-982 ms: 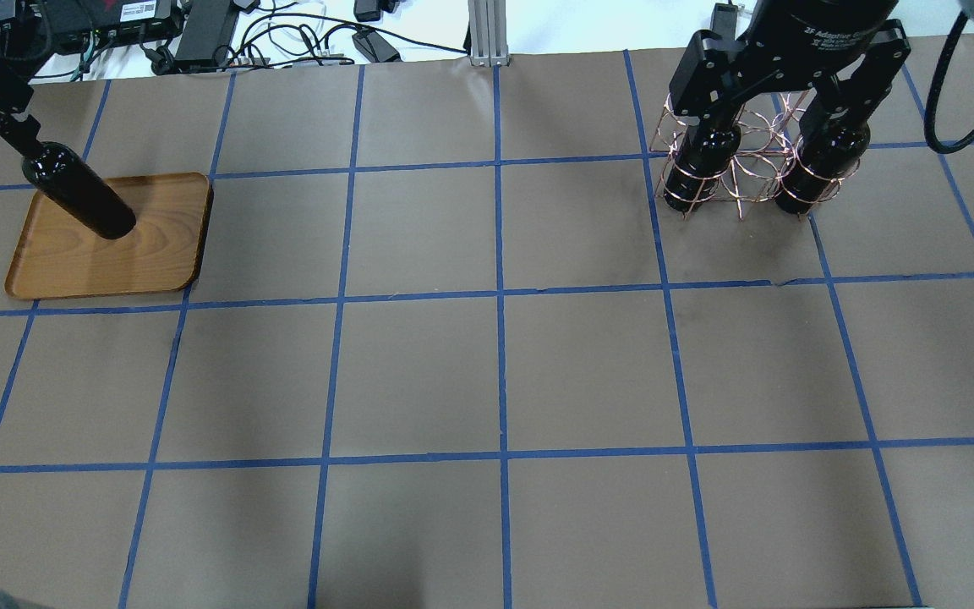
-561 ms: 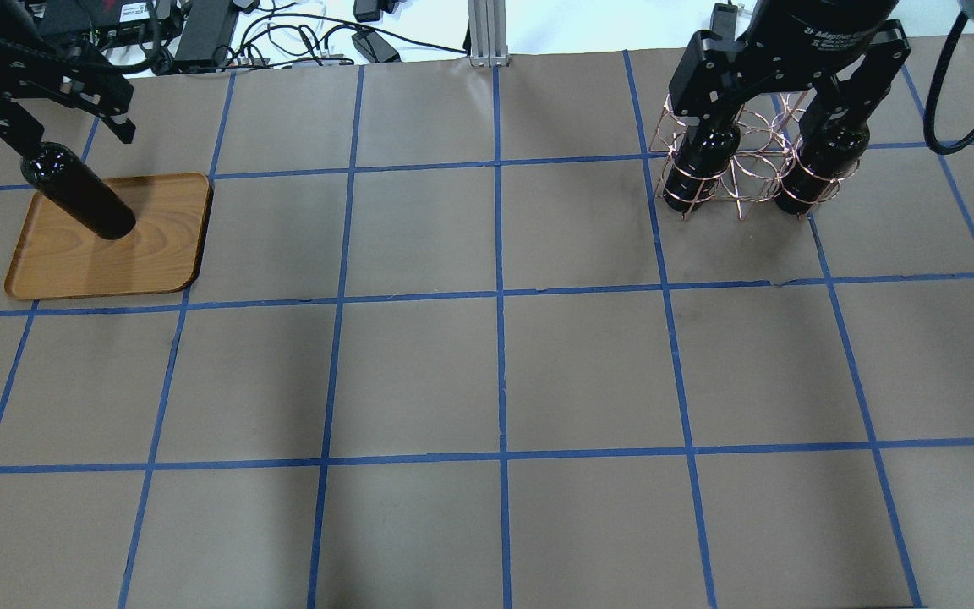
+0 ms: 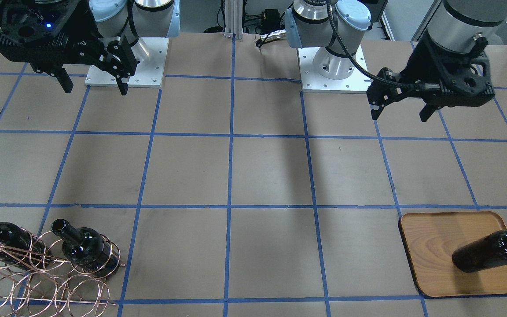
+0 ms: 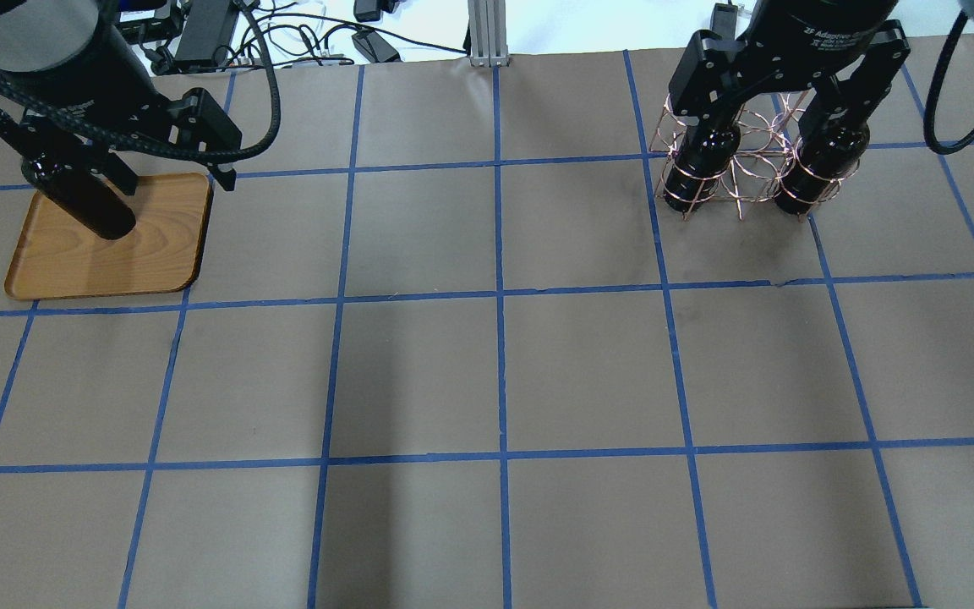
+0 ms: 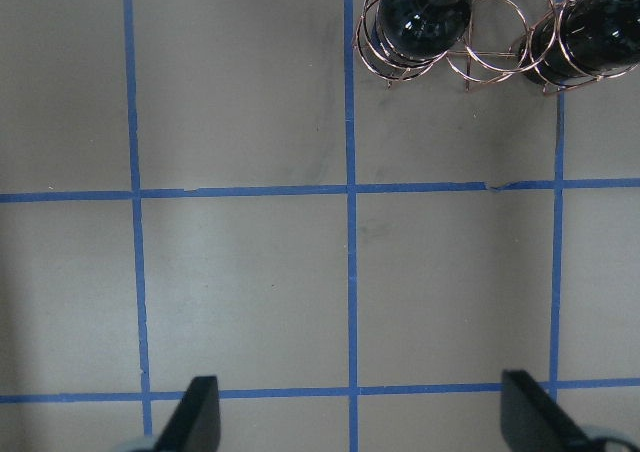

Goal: Take wine from basket and place on tray
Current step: 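Open the left gripper and raise it away from the bottle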

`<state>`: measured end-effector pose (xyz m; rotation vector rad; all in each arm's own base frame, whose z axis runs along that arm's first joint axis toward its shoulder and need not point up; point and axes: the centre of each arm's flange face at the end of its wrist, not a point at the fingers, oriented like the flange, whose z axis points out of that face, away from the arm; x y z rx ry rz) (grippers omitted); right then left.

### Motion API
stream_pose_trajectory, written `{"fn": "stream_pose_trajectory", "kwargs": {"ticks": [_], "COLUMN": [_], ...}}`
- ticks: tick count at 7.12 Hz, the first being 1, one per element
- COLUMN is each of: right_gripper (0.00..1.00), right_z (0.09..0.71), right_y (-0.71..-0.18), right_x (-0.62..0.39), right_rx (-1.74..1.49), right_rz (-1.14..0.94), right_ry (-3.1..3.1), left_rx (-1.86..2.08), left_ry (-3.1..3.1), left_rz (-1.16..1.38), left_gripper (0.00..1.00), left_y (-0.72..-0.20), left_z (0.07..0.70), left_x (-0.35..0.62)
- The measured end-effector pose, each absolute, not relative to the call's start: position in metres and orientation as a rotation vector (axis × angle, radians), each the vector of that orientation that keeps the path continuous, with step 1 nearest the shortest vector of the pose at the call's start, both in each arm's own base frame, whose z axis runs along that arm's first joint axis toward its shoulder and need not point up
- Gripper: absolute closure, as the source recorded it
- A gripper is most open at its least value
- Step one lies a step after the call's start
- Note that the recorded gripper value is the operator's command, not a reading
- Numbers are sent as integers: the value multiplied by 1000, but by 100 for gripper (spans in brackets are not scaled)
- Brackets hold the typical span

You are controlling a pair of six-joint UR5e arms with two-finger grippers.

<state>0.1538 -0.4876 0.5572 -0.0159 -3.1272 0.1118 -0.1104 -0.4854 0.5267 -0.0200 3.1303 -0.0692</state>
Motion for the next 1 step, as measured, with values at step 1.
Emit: {"fn": "stream_pose_trajectory", "kwargs": {"ticks": [1], "right_gripper": [0], "right_z": [557], "right_y": [-488], "right_x": [154], "right_rx": [-16], "right_rz": [111], "right_ry": [-3128], "left_rx": [-21], "left_ry": [3130], "left_rz": [-71], "left_gripper": [0], "left_y": [-480], "left_z": [527], "left_x": [-118]}}
